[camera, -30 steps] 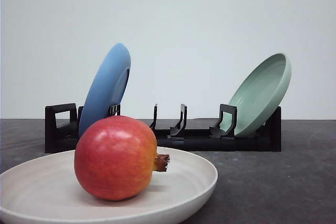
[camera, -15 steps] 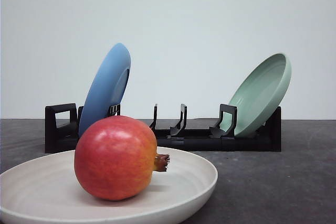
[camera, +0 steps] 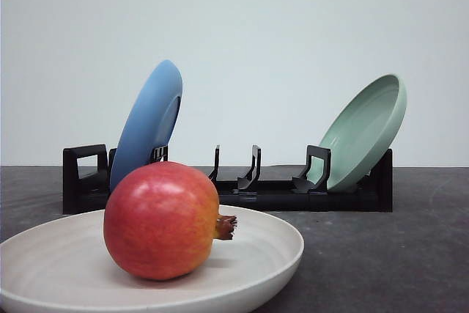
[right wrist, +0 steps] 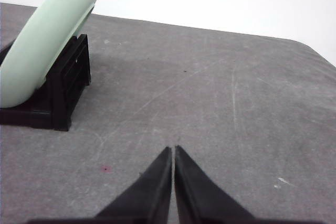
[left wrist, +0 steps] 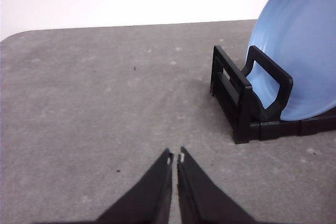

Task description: Place pomegranate in white plate

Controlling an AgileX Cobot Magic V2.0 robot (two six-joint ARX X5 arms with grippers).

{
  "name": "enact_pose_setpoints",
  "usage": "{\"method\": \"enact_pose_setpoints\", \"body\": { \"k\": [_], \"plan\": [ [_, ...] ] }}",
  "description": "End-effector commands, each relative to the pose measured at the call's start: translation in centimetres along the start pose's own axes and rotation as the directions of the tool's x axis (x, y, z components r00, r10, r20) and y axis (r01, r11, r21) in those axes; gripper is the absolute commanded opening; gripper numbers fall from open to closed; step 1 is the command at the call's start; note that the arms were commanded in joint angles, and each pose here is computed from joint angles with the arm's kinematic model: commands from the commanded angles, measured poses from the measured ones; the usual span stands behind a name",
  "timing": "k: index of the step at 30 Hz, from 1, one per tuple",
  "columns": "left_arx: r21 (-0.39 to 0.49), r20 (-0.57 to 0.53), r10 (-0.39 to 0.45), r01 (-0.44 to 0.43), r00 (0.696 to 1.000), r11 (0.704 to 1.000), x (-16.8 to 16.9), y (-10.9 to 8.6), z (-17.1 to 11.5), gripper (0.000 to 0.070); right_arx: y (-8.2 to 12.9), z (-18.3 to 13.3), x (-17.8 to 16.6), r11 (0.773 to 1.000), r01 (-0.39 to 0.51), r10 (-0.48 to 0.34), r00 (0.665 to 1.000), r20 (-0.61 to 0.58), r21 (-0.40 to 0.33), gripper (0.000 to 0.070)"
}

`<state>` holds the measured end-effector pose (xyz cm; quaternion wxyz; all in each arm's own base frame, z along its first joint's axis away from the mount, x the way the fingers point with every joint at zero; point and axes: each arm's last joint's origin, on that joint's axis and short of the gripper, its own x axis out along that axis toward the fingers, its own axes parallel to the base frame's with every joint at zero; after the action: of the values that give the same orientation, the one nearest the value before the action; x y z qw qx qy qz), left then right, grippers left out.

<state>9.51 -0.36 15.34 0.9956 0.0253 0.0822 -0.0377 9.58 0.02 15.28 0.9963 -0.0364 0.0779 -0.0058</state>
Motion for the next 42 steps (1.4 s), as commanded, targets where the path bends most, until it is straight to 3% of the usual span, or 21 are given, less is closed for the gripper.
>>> {"method": "enact_pose_setpoints", "body": {
  "k": [1, 42],
  "plan": [
    [0.008, -0.011, 0.005, -0.005, 1.000, 1.000, 0.11, 0.01, -0.39, 0.0000, 0.00, -0.07, 0.05, 1.000, 0.001, -0.001, 1.000, 0.006, 0.017, 0.0002],
    [0.008, -0.011, 0.005, -0.005, 1.000, 1.000, 0.11, 0.01, -0.39, 0.0000, 0.00, -0.07, 0.05, 1.000, 0.001, -0.001, 1.000, 0.006, 0.017, 0.0002]
  ]
}}
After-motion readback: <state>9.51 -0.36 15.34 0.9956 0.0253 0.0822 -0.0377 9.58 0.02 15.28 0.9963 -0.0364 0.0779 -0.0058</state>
